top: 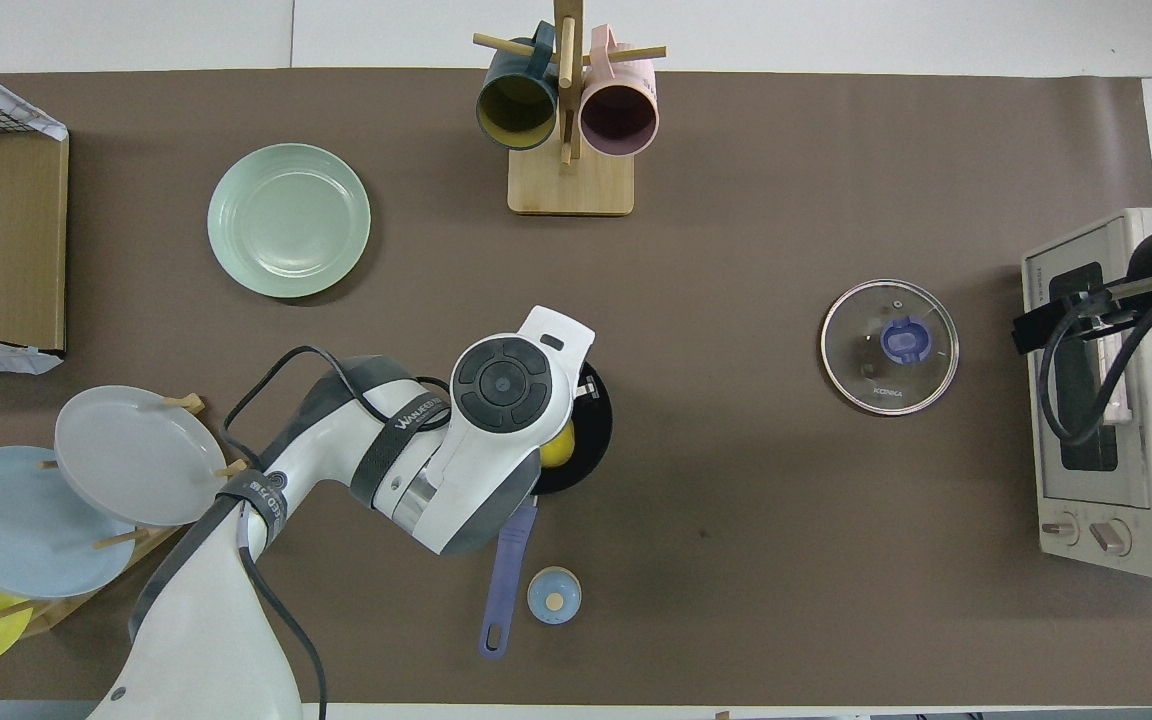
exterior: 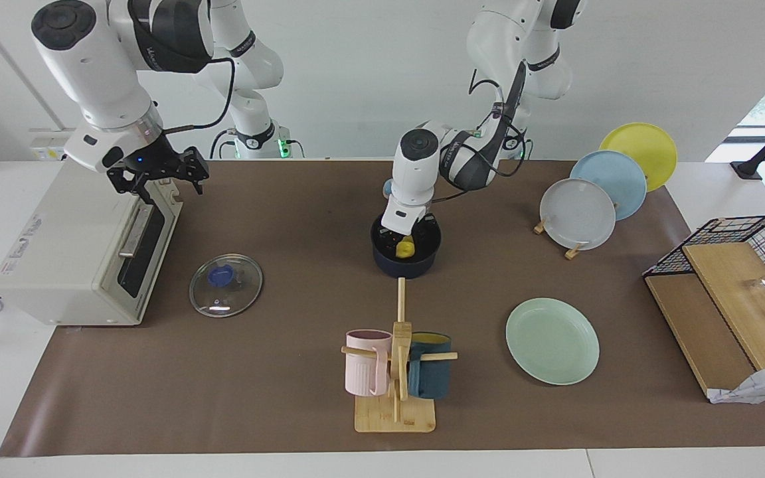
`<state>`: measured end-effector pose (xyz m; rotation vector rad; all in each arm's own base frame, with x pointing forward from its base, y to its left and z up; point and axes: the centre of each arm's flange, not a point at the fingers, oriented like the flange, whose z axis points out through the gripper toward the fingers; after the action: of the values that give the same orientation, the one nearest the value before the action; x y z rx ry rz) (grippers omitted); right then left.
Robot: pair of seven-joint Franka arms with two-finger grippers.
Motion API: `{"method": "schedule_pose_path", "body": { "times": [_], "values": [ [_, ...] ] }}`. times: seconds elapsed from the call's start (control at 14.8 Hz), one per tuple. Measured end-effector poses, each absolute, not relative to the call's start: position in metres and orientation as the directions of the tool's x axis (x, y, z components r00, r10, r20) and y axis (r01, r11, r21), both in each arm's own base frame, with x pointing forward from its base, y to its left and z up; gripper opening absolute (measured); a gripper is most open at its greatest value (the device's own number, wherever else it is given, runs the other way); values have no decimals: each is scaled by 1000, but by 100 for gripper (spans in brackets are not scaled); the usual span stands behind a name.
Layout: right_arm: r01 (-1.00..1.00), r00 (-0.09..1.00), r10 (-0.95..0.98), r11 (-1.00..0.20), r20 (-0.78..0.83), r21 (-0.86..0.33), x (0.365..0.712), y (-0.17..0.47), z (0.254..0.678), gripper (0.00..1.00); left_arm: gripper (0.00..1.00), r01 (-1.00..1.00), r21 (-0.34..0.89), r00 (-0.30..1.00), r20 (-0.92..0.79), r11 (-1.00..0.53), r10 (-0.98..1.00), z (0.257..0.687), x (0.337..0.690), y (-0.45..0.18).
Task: Transfer potato from pot to plate
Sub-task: 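Lift the yellow potato out of the saucepan with the left gripper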
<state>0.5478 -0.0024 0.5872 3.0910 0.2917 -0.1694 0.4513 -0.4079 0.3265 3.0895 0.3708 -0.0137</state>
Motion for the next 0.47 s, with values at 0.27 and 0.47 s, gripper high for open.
{"method": "schedule_pose_path", "body": {
  "times": [0.27, 0.47],
  "values": [
    [150, 983, 147, -988, -111, 25, 539, -9, 600, 100, 60, 236, 21, 972, -15, -972, 235, 333, 454, -405],
    [151, 983, 147, -988, -107, 26, 538, -9, 602, 100, 60, 225, 18, 974, -11, -974, 225, 386, 466, -396]
  ]
}}
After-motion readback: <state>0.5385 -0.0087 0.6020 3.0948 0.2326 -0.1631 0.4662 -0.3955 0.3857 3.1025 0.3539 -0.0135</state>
